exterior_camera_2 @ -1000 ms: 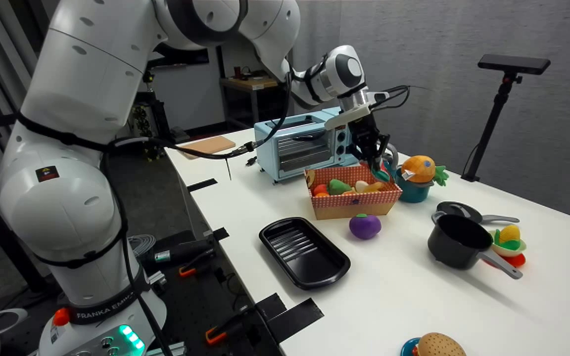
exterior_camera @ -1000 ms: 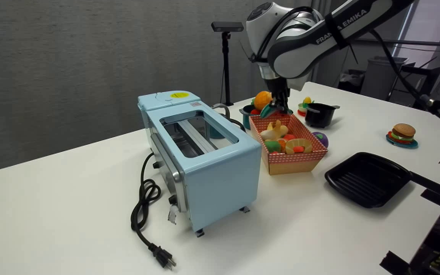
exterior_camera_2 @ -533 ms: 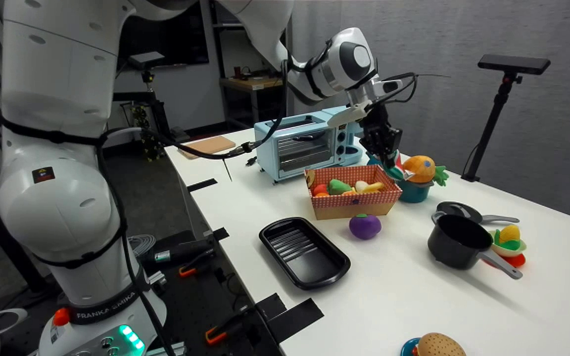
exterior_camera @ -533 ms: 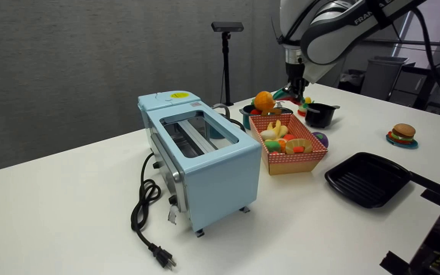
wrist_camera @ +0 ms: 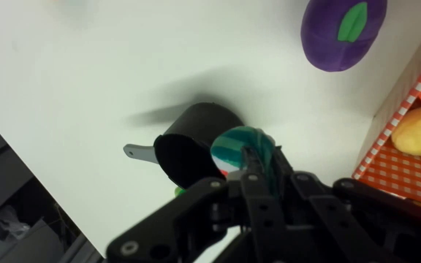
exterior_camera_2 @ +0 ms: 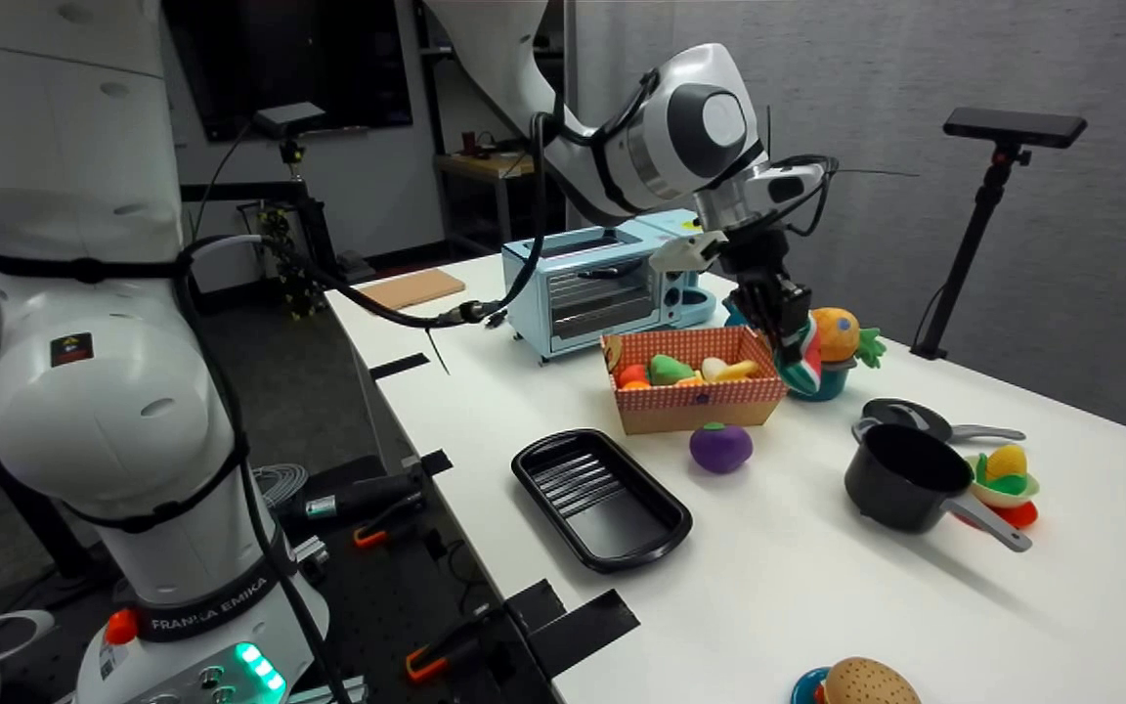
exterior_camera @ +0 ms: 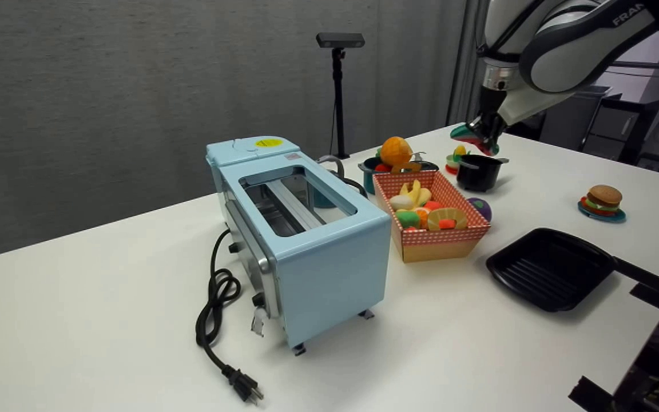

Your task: Remove the watermelon plushie from the basket and put it on the counter

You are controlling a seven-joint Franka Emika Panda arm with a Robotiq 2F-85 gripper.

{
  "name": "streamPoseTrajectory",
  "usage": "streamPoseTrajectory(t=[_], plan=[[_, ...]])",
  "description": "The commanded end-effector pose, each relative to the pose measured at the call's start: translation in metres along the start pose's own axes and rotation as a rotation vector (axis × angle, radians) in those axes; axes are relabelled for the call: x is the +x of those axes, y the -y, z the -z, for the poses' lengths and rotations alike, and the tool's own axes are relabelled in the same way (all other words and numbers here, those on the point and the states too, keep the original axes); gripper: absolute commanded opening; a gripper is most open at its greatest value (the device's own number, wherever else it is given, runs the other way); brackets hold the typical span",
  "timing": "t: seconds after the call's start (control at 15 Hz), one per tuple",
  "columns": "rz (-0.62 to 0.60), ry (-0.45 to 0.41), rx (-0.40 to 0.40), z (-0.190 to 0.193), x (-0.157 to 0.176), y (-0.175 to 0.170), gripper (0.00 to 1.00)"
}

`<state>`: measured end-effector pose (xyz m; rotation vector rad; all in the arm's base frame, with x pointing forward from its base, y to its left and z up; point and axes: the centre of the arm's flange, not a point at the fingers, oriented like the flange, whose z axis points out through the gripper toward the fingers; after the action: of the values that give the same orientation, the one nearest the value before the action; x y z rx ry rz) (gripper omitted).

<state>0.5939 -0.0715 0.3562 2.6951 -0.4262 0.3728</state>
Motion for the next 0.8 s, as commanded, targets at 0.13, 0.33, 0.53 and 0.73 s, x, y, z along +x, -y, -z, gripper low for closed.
streamPoseTrajectory(t=[0.13,0.33,0.53,0.73], plan=[[-0.064,-0.002,-0.002,0.004,-0.039,-0.03,0.52],[-0.039,0.027,-0.005,-0.006,-0.022,-0.021,0.51],[-0.033,0.029,-0.004,-0.007,-0.023,-0.017,0.6],[-0.033,0.029,-0.005,-0.008,-0.023,-0.017,0.6]])
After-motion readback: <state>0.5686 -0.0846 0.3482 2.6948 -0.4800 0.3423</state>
